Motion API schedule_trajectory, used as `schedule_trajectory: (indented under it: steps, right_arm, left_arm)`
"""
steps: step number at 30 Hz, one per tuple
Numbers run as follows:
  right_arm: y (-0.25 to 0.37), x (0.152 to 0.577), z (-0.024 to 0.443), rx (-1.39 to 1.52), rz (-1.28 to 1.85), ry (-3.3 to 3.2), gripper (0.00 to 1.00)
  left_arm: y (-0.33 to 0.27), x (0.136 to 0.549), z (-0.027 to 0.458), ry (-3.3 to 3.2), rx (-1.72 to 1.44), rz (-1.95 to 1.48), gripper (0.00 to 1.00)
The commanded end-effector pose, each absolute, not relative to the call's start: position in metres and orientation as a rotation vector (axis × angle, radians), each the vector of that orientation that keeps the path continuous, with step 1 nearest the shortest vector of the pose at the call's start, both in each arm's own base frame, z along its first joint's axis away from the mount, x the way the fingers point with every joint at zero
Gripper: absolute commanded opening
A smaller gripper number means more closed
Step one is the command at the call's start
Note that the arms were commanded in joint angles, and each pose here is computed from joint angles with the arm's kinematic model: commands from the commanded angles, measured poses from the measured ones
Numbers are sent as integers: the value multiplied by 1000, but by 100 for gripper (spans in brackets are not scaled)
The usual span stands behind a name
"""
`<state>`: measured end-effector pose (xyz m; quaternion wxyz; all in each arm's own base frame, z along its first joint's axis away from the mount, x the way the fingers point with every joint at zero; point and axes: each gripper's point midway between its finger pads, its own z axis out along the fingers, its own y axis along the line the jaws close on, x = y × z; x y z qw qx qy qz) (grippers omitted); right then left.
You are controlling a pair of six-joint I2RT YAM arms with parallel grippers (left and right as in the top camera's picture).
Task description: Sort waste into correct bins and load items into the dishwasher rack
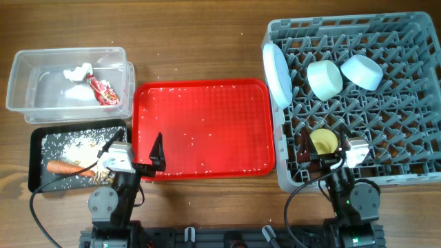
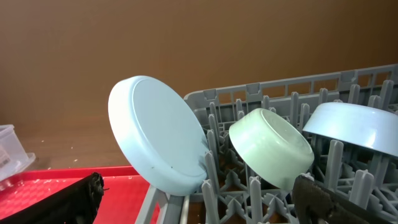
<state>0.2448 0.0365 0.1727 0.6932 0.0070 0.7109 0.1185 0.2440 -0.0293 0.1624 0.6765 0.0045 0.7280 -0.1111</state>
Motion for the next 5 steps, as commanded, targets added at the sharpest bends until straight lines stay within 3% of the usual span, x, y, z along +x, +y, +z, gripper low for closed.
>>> schedule_trajectory:
  steps: [1,5]
  right_arm:
    - [38,244,174,14,278,1581,100]
    - [38,244,174,14,278,1581,100]
  left_arm:
    - [-29,244,161,1631,28,-237,100]
    - [-29,244,161,1631,28,-237,100]
